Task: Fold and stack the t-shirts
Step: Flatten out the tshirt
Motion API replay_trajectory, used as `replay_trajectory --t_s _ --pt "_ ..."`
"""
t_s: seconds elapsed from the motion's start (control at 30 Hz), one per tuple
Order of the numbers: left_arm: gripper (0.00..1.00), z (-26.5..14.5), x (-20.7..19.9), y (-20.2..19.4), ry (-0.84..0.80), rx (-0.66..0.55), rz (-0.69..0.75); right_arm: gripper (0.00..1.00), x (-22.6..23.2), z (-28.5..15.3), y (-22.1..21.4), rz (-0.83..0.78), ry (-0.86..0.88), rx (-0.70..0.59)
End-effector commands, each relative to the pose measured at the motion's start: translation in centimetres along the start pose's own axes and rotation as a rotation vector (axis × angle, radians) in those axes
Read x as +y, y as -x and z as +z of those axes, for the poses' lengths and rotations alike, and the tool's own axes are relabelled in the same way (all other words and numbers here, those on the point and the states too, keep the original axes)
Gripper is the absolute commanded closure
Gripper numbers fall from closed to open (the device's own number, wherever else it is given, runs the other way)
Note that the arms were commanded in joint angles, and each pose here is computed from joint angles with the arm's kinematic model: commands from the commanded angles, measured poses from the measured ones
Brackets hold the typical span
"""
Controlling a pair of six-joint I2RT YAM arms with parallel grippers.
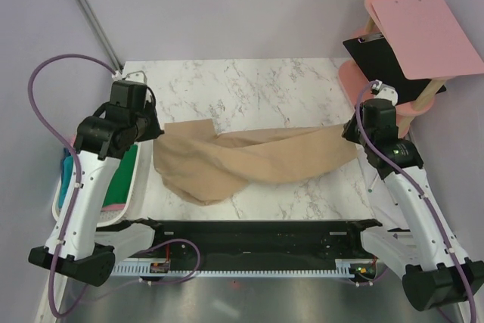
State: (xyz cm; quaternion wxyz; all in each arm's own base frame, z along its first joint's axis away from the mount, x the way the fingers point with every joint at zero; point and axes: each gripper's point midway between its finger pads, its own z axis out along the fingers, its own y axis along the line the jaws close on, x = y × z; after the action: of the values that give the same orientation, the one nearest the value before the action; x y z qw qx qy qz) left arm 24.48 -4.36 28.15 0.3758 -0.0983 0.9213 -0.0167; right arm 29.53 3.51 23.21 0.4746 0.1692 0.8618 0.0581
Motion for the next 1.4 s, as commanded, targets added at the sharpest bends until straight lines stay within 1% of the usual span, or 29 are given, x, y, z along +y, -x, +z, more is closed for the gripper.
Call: replay_trajectory --t_s 0.0,0.07,0.1,0.17,0.2,0.27,0.3,0.33,0.37,0.4,0.43,0.47,0.5,0.53,0.57,0.63,0.7,0.77,0.8,0.83,0.87,0.93,1.0,1.07,1.13,1.17,1.2,1.27,1.37 --pt "0.98 -2.9 1.2 4.6 0.065 -0.113 0.058 1.0 1.0 -3.0 4.1 0.002 0.057 -0.131" --pt "0.98 -3.9 1.5 5.8 0.088 -0.131 0.073 1.0 1.5 -4.1 5.6 0.008 0.085 -0.184" --pt "0.98 -5.0 1.2 7.5 0.083 -0.169 0.066 1.0 1.7 -4.8 6.2 0.013 0.097 -0.212" --pt "0.98 -6.6 1.3 9.0 0.08 -0.217 0.056 1.0 1.8 -5.6 7.0 0.014 0.11 -0.241" --pt "0.98 -6.8 1.2 9.1 0.071 -0.222 0.052 1.0 1.8 -6.3 7.2 0.016 0.119 -0.258" --pt "0.98 -6.8 0.8 8.7 0.045 -0.21 0.045 1.0 1.5 -6.1 6.4 0.016 0.125 -0.259" --pt "0.98 -6.0 0.8 7.7 0.048 -0.174 0.051 1.0 1.4 -6.6 5.8 0.027 0.14 -0.262" --pt "0.98 -6.0 0.8 6.9 0.035 -0.167 0.04 1.0 1.0 -5.5 3.8 0.021 0.137 -0.22" --pt "0.98 -4.5 1.1 5.1 0.052 -0.111 0.049 1.0 0.6 -5.1 2.2 0.023 0.136 -0.177" --pt "0.98 -4.0 1.1 4.5 0.049 -0.105 0.046 1.0 0.2 -4.8 0.7 0.052 0.127 -0.145" --pt "0.98 -4.2 1.2 3.7 0.034 -0.105 0.035 1.0 -0.7 -3.5 -2.3 0.052 0.1 -0.068" --pt "0.98 -3.0 1.4 2.0 0.043 -0.057 0.04 1.0 -1.0 -3.1 -4.6 0.057 0.101 -0.001" --pt "0.98 -2.7 1.4 1.3 0.041 -0.043 0.037 1.0 -1.5 -2.7 -6.4 0.068 0.092 0.051" --pt "0.98 -2.3 1.4 0.7 0.035 -0.031 0.037 1.0 -2.1 -1.9 -9.3 0.099 0.074 0.125" --pt "0.98 -1.9 1.6 -0.2 0.04 -0.013 0.034 0.99 -1.7 -1.8 -10.4 0.111 0.1 0.162" --pt "0.98 -1.6 1.7 -0.9 0.042 0.004 0.034 0.87 -0.9 -2.2 -11.8 0.165 0.142 0.215" --pt "0.98 -1.4 1.7 -1.3 0.038 0.012 0.031 0.77 -0.4 -2.9 -12.4 0.183 0.172 0.262" --pt "0.98 -1.4 1.6 -1.4 0.033 0.014 0.027 0.66 -0.1 -3.7 -12.4 0.19 0.187 0.274" --pt "0.98 -1.3 1.5 -1.4 0.033 0.014 0.027 0.55 0.0 -4.0 -12.3 0.191 0.198 0.274" --pt "0.98 -1.2 1.4 -1.3 0.029 0.013 0.027 0.48 0.1 -4.2 -11.9 0.188 0.202 0.26" --pt "0.98 -1.2 1.4 -1.4 0.026 0.014 0.025 0.33 0.0 -4.3 -11.8 0.183 0.2 0.255" --pt "0.98 -0.9 1.1 -1.5 0.016 0.023 0.024 0.19 0.0 -4.3 -11.5 0.174 0.195 0.249" --pt "0.98 -0.4 0.9 -1.7 0.011 0.033 0.029 0.08 -0.2 -3.8 -12.0 0.143 0.179 0.286" --pt "0.98 0.1 0.9 -1.8 0.012 0.037 0.033 0.04 -0.6 -2.9 -12.7 0.098 0.151 0.334" --pt "0.98 0.4 0.8 -2.0 0.012 0.047 0.036 0.03 -1.3 -2.3 -12.4 0.065 0.095 0.339" --pt "0.98 0.6 0.7 -2.0 0.008 0.048 0.037 0.04 -1.8 -1.9 -12.9 0.042 0.064 0.371" --pt "0.98 0.6 0.7 -2.0 0.007 0.046 0.035 0.06 -2.1 -1.8 -12.9 0.036 0.047 0.375" --pt "0.98 0.8 0.6 -2.0 0.006 0.046 0.036 0.14 -2.1 -1.3 -13.3 0.04 0.036 0.391" --pt "0.98 0.9 0.5 -2.1 0.004 0.05 0.036 0.19 -2.8 -0.8 -13.8 0.038 -0.007 0.41"
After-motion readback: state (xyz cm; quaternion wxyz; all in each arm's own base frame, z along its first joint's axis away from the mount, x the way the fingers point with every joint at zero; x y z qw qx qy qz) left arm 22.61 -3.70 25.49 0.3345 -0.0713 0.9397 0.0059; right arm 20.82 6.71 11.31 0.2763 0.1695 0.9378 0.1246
